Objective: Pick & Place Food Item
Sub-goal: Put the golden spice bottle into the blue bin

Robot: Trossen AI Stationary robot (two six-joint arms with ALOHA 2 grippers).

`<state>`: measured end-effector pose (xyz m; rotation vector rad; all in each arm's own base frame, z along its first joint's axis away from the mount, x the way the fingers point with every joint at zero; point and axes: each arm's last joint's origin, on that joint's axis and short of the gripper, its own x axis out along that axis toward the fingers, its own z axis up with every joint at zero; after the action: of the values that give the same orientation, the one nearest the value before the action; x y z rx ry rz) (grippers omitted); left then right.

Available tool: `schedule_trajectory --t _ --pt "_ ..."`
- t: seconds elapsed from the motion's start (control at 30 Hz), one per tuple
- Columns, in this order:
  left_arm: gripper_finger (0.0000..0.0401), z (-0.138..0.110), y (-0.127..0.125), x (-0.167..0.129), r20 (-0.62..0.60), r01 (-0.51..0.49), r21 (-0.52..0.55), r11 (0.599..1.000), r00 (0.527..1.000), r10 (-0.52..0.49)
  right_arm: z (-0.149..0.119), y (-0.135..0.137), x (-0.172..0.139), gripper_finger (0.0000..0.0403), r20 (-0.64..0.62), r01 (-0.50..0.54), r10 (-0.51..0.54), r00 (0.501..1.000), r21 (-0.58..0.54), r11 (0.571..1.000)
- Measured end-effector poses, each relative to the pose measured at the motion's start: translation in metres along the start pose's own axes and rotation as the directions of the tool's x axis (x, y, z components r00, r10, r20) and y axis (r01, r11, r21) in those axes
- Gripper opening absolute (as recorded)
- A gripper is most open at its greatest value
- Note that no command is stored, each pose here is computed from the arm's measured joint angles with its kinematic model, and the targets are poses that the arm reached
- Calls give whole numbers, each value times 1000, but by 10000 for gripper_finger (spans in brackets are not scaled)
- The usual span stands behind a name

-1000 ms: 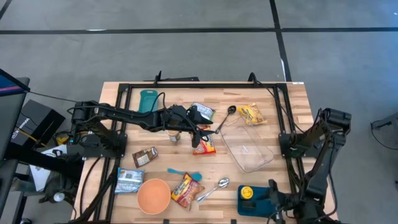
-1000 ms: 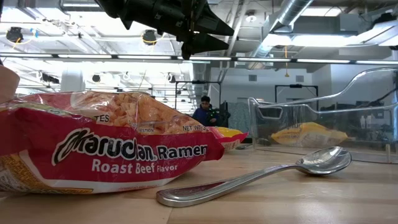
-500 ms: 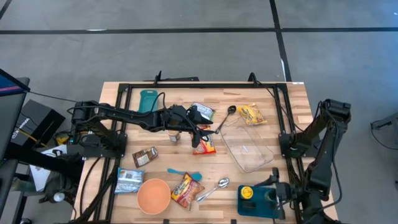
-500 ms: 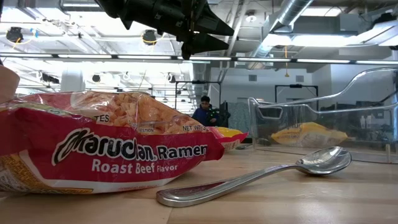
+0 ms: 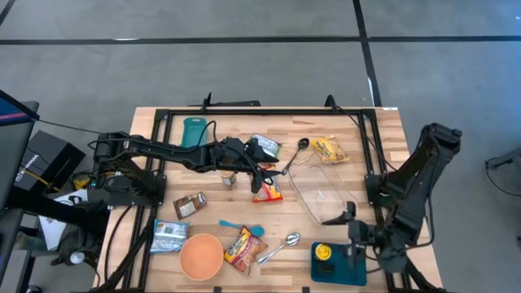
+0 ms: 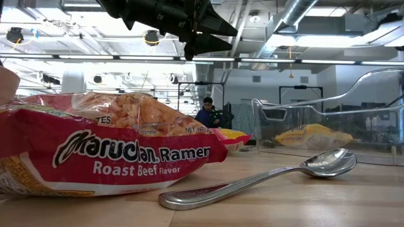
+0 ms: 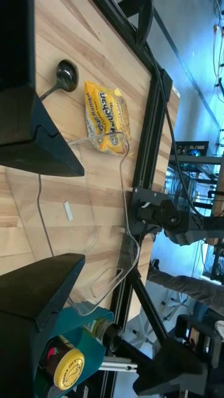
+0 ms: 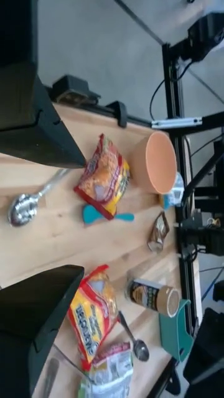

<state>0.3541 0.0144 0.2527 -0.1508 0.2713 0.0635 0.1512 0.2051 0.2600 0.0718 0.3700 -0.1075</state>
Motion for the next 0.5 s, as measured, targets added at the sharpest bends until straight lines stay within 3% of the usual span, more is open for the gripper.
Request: schedule_trajectory --t 0.5 --pt "208 0 0 0 0 0 0 1000 1000 0 36 -54 46 262 -110 28 -28 994 -7 1000"
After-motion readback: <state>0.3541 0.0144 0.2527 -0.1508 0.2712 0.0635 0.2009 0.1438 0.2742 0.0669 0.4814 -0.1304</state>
